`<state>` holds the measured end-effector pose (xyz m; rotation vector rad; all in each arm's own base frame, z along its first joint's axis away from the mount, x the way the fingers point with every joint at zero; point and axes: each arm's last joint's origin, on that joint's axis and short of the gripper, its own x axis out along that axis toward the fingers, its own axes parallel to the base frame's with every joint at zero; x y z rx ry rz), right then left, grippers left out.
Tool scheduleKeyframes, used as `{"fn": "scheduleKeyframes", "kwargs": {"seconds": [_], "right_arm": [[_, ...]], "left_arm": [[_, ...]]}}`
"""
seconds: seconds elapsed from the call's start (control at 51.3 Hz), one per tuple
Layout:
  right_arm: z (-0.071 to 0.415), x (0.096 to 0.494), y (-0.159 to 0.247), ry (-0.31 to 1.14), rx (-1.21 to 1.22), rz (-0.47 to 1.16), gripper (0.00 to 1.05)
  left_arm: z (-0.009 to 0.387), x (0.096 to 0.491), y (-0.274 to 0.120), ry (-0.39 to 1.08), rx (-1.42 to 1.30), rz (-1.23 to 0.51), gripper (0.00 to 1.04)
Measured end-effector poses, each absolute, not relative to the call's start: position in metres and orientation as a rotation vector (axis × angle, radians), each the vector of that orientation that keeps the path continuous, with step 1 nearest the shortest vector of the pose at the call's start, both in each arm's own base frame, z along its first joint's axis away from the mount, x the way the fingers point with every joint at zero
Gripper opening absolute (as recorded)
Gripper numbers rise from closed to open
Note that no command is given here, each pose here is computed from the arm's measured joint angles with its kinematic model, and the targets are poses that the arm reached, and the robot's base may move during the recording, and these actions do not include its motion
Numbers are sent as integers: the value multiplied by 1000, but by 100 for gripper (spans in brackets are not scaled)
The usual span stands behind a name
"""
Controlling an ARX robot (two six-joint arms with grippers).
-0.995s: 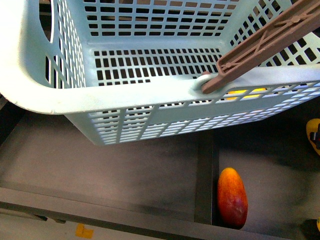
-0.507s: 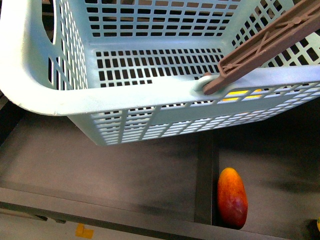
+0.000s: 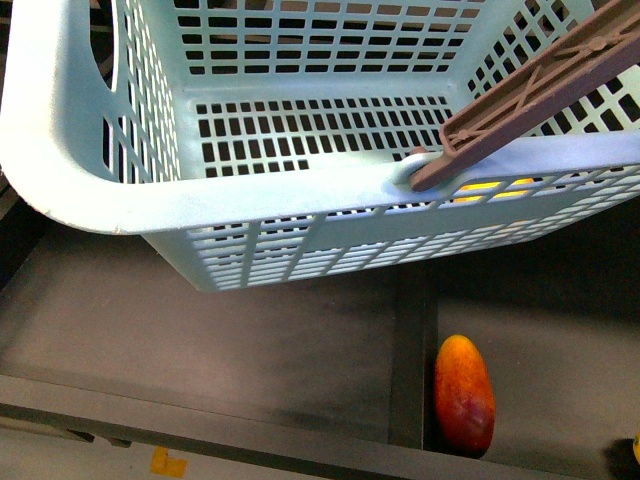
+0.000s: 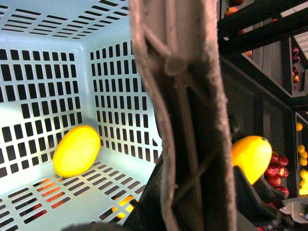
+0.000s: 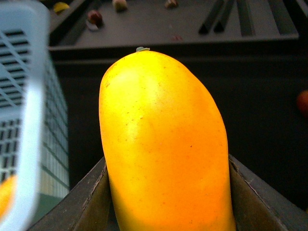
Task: Pick lemon and mango into basket
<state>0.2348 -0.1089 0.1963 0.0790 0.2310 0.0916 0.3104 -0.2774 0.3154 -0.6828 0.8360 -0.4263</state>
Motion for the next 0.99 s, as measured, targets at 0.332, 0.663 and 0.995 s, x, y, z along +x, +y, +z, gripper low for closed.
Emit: {"fn": "scheduleKeyframes", "kwargs": {"seconds": [0.332,0.663,0.995], "right_arm": [[230,251,-25,106,138,237,58],[216,285,52,136,199,361,58],[216,289,49,140,225,293,93]], "left_arm": [[315,311,-277,834,-682,-423,5],[315,310,-277,835,-683,-425,5],[315,310,-277,834,-682,-423,5]]}}
